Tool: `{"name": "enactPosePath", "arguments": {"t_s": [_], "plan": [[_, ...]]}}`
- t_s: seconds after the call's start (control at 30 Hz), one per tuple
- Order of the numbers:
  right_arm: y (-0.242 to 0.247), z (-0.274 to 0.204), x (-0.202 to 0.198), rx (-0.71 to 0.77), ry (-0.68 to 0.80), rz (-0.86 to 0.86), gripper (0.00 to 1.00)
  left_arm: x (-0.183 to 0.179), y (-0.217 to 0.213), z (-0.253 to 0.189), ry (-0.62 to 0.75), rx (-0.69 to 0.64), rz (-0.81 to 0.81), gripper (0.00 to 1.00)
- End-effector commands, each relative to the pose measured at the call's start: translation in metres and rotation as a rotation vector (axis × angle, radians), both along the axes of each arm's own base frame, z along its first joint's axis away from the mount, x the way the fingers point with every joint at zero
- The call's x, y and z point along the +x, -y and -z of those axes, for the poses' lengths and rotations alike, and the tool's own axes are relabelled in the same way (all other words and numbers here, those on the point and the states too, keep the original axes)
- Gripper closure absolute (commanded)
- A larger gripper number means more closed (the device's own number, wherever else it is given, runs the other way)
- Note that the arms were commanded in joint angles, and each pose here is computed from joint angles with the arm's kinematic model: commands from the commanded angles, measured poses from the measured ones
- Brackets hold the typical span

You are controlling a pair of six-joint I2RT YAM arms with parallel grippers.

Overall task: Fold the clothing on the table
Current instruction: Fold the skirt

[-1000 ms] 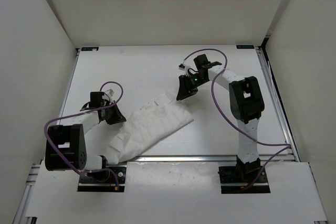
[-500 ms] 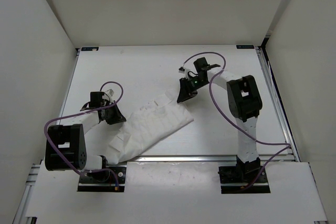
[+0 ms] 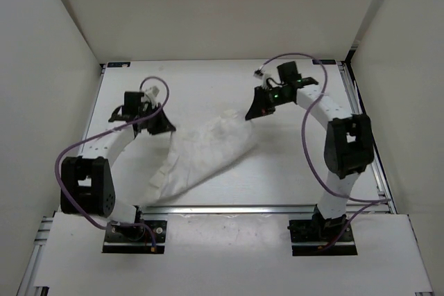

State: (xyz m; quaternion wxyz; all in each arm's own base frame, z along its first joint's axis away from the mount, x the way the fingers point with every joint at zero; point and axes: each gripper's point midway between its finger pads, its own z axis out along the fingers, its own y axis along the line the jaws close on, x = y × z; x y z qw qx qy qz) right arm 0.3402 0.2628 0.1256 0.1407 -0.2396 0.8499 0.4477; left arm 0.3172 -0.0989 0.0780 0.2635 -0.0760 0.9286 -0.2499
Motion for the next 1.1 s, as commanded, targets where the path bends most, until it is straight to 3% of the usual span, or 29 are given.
{"name": "enactPosePath", "arguments": {"t_s": [0.0,0.03,0.1,0.13,0.27,0.37,0.57,0.73,0.9,1.07], "plan": [[0.046,-0.056,0.044,-0.019,0.176,0.186,1.00,0.067,0.040,-0.101,0.249,-0.115,0.093,1.00],[0.055,-0.056,0.050,-0.055,0.195,0.225,1.00,0.076,0.044,-0.101,0.237,-0.120,0.102,1.00],[0.076,-0.071,0.060,-0.074,0.235,0.301,1.00,0.108,0.060,-0.144,0.320,-0.148,0.141,1.00],[0.082,-0.077,0.064,-0.088,0.260,0.336,1.00,0.119,0.066,-0.137,0.300,-0.153,0.150,1.00],[0.095,-0.106,0.074,-0.113,0.351,0.392,1.00,0.163,0.085,-0.204,0.423,-0.266,0.181,1.00],[0.090,-0.124,0.072,-0.089,0.377,0.380,1.00,0.167,0.090,-0.239,0.478,-0.355,0.202,1.00],[0.073,-0.123,0.037,-0.070,0.364,0.296,0.99,0.107,0.074,-0.222,0.432,-0.455,0.181,1.00],[0.068,-0.095,-0.006,-0.073,0.273,0.259,1.00,0.033,0.064,-0.147,0.280,-0.426,0.121,1.00],[0.078,-0.058,-0.060,-0.084,0.114,0.276,0.99,-0.035,0.080,-0.104,0.189,-0.391,0.151,1.00],[0.075,-0.026,-0.097,-0.055,-0.051,0.286,1.00,-0.069,0.060,-0.066,0.112,-0.369,0.010,1.00]]}}
